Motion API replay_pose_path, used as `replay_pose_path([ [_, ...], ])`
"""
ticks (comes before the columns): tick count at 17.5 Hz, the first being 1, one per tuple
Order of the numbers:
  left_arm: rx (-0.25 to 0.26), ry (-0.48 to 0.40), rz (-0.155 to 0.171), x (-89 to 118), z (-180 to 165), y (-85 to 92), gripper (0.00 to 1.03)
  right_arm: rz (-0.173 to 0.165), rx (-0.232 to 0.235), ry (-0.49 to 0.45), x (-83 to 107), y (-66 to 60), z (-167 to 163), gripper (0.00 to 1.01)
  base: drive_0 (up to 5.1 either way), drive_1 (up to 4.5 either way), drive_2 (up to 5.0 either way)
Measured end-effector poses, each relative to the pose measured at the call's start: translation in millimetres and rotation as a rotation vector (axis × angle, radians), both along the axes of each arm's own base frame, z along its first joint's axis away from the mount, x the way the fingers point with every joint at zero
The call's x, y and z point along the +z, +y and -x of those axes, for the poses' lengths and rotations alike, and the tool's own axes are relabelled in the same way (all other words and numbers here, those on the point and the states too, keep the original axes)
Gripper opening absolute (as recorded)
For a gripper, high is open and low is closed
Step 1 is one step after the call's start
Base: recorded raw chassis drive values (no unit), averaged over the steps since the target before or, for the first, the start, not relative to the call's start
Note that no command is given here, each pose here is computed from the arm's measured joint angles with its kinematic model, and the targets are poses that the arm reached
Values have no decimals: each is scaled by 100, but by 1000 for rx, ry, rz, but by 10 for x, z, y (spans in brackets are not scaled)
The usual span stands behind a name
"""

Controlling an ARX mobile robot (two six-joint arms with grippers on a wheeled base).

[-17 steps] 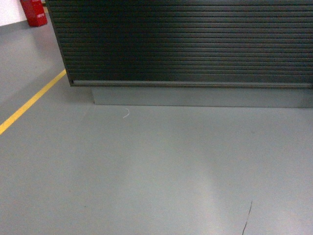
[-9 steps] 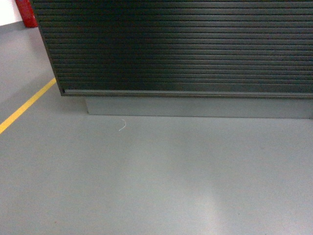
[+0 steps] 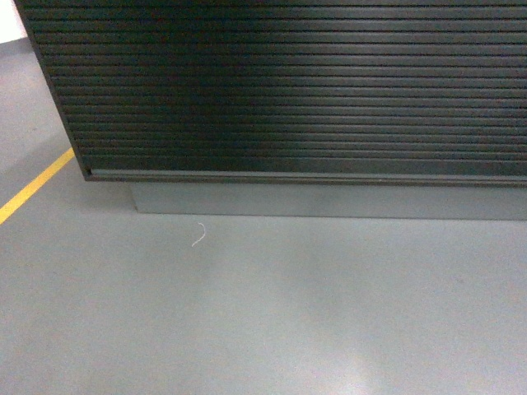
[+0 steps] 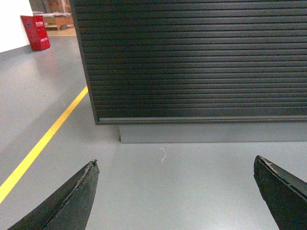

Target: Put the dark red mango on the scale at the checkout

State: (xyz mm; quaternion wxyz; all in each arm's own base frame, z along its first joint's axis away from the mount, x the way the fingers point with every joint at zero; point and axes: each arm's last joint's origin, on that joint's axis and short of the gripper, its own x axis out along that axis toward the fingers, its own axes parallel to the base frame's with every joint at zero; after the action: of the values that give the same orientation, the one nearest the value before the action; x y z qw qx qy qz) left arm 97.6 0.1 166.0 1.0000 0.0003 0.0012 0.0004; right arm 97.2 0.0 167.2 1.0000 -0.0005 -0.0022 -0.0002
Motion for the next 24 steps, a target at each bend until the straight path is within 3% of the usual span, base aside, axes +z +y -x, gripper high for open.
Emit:
replay_pose_path([
  [24, 0, -3, 0, 3, 0, 0, 98, 0, 0, 2, -2, 0, 0, 98, -1, 398, -399],
])
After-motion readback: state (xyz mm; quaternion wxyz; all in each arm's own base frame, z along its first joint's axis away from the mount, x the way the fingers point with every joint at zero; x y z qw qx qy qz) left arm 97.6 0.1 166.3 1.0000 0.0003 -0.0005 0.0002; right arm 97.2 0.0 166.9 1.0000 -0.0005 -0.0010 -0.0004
